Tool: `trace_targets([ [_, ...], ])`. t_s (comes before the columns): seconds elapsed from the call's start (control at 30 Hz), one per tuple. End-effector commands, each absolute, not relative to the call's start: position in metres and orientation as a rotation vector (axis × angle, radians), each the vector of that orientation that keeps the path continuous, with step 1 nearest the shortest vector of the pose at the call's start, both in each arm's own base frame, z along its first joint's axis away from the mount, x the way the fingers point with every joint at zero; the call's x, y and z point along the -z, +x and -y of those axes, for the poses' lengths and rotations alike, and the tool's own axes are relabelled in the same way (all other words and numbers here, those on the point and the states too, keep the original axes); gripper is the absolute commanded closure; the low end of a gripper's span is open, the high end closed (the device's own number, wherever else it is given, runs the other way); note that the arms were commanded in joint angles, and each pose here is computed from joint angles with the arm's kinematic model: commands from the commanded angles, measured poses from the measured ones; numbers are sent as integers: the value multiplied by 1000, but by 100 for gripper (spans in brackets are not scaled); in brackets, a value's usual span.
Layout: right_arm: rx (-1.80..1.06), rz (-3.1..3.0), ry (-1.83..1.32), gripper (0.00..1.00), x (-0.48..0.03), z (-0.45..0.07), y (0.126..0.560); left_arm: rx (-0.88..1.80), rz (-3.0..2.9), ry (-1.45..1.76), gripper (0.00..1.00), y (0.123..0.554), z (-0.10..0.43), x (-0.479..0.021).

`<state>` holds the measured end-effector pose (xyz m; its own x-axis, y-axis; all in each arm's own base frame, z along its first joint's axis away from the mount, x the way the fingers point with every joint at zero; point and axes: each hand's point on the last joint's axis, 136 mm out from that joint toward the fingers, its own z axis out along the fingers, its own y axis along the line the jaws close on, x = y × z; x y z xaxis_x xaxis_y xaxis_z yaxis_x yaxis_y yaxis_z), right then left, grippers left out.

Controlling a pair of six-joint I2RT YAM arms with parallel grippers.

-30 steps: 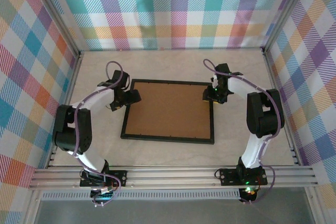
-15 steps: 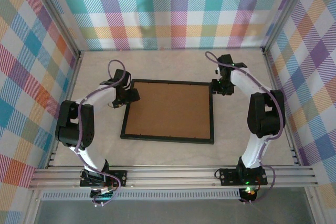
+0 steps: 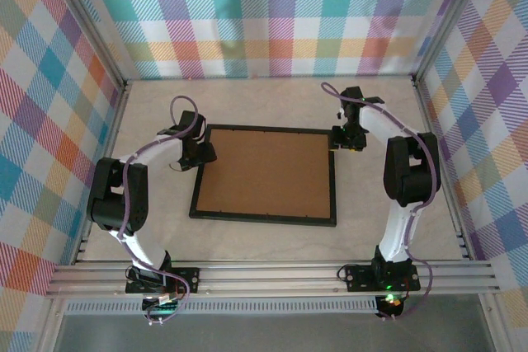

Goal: Put the photo into the frame

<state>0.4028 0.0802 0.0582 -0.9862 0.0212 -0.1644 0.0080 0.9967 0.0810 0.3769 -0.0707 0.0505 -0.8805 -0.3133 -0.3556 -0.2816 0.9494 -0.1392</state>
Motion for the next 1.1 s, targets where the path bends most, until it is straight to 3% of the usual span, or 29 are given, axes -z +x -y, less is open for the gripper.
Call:
trace_targets([
  [0.0,-159,-2994,40,44,-54,-84,404,103,-2731,-429,40,373,66,-44],
  [0.7,-240,-3057,72,46,-30,-99,400,62,-2772,-421,57,370,64,-28],
  [1.07,-89,-3174,-23,46,0,-116,383,144,-2803,-413,58,364,77,-11],
])
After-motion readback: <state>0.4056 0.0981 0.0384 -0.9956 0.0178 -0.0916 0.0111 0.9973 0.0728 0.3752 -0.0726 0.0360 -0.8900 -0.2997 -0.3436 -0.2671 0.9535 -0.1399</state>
